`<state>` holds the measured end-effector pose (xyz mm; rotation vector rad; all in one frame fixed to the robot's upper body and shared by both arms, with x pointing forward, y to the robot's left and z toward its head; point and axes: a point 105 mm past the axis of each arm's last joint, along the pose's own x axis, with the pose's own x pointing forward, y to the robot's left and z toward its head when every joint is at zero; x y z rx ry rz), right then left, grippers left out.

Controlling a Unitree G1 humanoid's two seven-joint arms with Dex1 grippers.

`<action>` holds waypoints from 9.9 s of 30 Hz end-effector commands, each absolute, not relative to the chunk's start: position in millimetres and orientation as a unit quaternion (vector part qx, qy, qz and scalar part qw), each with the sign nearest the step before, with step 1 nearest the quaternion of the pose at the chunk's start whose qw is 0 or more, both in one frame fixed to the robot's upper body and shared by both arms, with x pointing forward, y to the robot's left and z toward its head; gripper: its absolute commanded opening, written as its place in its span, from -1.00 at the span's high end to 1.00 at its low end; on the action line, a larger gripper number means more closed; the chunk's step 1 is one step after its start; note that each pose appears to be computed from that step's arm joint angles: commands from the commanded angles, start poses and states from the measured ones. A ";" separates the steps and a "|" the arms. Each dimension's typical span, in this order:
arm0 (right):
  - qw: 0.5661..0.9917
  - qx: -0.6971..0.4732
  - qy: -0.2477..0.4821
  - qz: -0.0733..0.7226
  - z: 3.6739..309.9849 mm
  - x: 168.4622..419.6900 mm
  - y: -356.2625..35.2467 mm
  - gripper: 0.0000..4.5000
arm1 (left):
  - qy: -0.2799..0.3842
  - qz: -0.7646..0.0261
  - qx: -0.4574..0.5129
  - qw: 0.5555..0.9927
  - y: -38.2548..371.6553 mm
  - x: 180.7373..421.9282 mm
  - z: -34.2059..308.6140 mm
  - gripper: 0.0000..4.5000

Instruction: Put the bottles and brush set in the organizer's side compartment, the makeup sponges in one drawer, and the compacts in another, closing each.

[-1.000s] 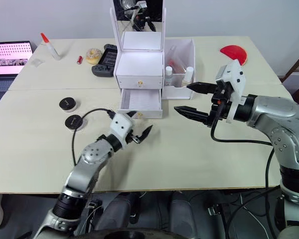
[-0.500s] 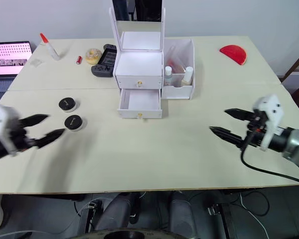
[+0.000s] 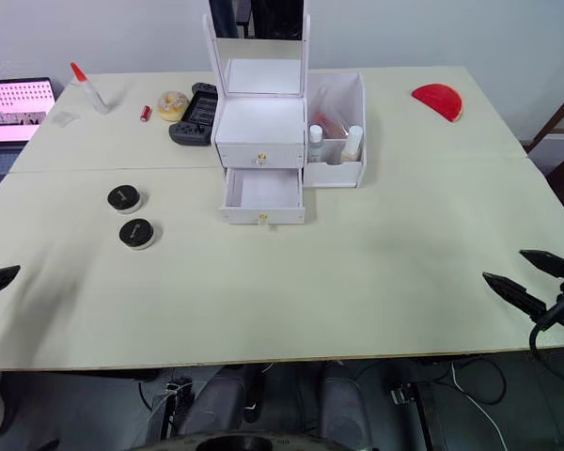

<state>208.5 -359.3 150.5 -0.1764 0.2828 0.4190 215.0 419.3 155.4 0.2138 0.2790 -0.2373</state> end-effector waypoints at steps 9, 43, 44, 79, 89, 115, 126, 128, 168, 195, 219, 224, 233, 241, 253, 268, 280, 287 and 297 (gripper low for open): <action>0.955 -0.114 0.094 0.255 177.3 222.7 -319.8 -1.00 | 0.102 -0.158 0.112 0.976 383.5 235.3 177.1 -0.99; 0.807 -0.151 -0.022 0.570 237.8 285.2 -96.1 -1.00 | 0.082 -0.038 0.007 0.996 255.9 302.0 100.4 -0.99; 0.808 -0.150 -0.023 0.569 238.0 285.3 -95.9 -1.00 | 0.081 -0.039 0.007 0.996 255.5 304.8 100.6 -0.99; 0.829 -0.109 -0.035 0.548 238.8 283.4 -100.8 -1.00 | 0.017 -0.106 0.039 0.993 231.7 335.9 136.7 -0.20; 0.836 -0.108 -0.032 0.536 233.4 281.7 -98.5 -1.00 | -0.041 -0.368 0.004 0.929 117.7 353.6 199.0 -0.20; 0.860 -0.101 -0.039 0.498 233.4 271.3 -103.9 -1.00 | 0.019 -0.384 0.066 0.921 98.5 387.1 158.6 -0.20; 0.865 -0.098 -0.038 0.491 234.1 271.4 -107.0 -1.00 | 0.022 -0.377 0.049 0.925 100.6 387.3 160.2 -0.98; 0.865 -0.098 -0.038 0.490 234.0 271.6 -107.6 -1.00 | 0.017 -0.375 0.045 0.926 102.9 386.4 164.5 -0.98; 0.967 -0.122 0.074 0.209 186.0 228.0 -344.7 -1.00 | 0.098 -0.057 0.108 0.988 413.1 240.2 153.0 -0.98; 0.829 -0.127 -0.072 0.540 261.6 284.1 -105.7 -1.00 | 0.069 0.040 0.031 0.996 292.8 378.7 130.6 -0.98; 0.842 -0.118 -0.066 0.522 256.1 281.7 -107.3 -1.00 | 0.130 0.048 0.024 0.990 299.5 396.6 101.1 -0.98; 0.843 -0.118 -0.065 0.521 255.7 283.1 -106.5 -1.00 | 0.121 0.046 0.027 0.991 298.2 398.9 104.8 -0.58; 0.844 -0.118 -0.061 0.519 252.2 282.1 -107.3 -1.00 | 0.054 0.035 0.052 0.997 295.8 403.5 133.3 -0.20; 0.852 -0.121 -0.050 0.508 248.2 281.0 -112.3 -1.00 | -0.118 -0.317 0.020 0.941 165.0 369.8 205.4 -0.20; 0.861 -0.121 -0.052 0.491 246.5 278.5 -112.0 -1.00 | -0.015 -0.495 0.101 0.863 86.5 377.0 185.5 -0.20; 0.877 -0.117 -0.052 0.463 245.2 268.7 -116.0 -1.00 | 0.002 -0.483 0.110 0.868 55.5 400.0 174.0 -0.20; 0.880 -0.113 -0.052 0.459 244.0 268.0 -115.9 -1.00 | 0.015 -0.484 0.095 0.870 47.7 402.0 170.2 -0.66; 0.881 -0.110 -0.054 0.457 244.1 268.1 -116.0 -1.00 | 0.024 -0.477 0.082 0.875 58.7 402.2 173.4 -0.99; 0.881 -0.108 -0.053 0.457 243.4 269.9 -116.7 -1.00 | 0.024 -0.522 0.034 0.852 98.7 371.2 199.2 -0.99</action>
